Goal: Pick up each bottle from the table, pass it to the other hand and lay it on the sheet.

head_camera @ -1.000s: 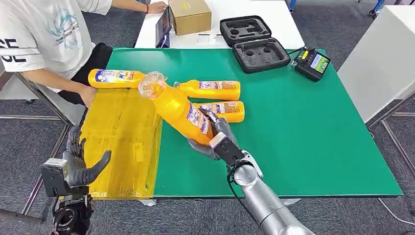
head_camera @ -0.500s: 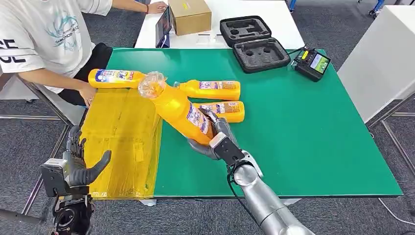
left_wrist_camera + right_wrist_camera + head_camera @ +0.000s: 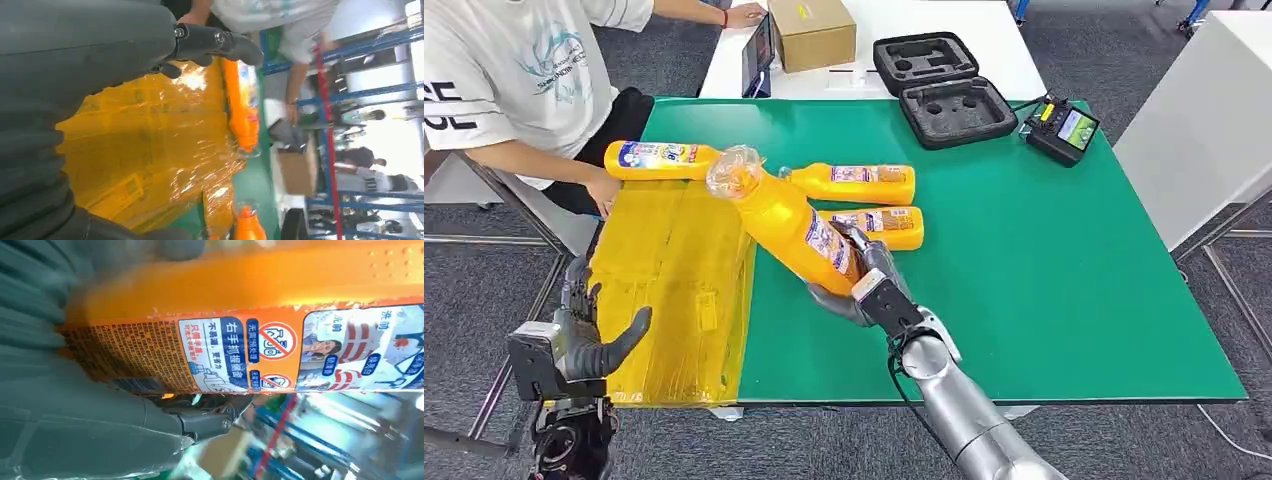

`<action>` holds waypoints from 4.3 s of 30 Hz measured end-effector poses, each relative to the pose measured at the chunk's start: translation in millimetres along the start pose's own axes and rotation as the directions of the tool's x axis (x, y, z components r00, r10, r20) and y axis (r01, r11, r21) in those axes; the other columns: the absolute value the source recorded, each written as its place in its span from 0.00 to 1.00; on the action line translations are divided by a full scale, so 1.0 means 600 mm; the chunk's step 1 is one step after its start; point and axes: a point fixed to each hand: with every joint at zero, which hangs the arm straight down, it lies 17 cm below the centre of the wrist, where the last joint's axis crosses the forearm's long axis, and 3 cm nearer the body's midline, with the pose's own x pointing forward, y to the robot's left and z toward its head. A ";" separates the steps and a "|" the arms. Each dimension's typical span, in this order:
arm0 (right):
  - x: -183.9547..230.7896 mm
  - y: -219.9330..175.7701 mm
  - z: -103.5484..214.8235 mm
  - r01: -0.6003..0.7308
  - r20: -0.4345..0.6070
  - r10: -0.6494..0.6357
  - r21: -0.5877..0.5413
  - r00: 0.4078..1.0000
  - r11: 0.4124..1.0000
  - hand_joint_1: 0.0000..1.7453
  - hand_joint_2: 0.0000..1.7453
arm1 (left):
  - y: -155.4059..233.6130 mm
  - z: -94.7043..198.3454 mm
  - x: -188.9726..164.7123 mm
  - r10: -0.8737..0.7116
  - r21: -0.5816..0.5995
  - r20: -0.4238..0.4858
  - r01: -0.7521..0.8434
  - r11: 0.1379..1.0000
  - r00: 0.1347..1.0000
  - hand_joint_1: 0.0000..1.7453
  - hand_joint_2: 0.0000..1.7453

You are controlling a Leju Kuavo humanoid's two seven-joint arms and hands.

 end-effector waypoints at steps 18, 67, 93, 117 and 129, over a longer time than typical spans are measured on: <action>-0.052 0.199 0.114 0.126 -0.126 -0.108 0.145 0.986 0.981 1.00 1.00 | -0.175 0.018 -0.030 0.296 -0.339 -0.193 -0.346 0.875 0.936 0.00 1.00; -0.086 0.071 0.085 -0.016 -0.157 -0.002 -0.111 0.988 0.994 1.00 1.00 | -0.232 0.022 0.002 0.331 -0.426 -0.201 -0.387 0.818 0.922 0.00 1.00; -0.070 0.202 0.097 0.013 -0.164 0.007 0.123 0.987 0.992 1.00 1.00 | -0.291 0.019 0.005 0.343 -0.486 -0.235 -0.416 0.769 0.909 0.00 1.00; -0.081 0.239 0.112 0.029 -0.197 0.008 0.188 0.980 0.982 1.00 1.00 | -0.269 0.023 -0.009 0.326 -0.432 -0.218 -0.391 0.813 0.920 1.00 1.00; -0.080 0.234 0.109 0.016 -0.184 0.017 0.178 0.983 0.984 0.00 0.00 | -0.260 0.014 -0.005 0.270 -0.419 -0.154 -0.310 0.853 0.951 1.00 1.00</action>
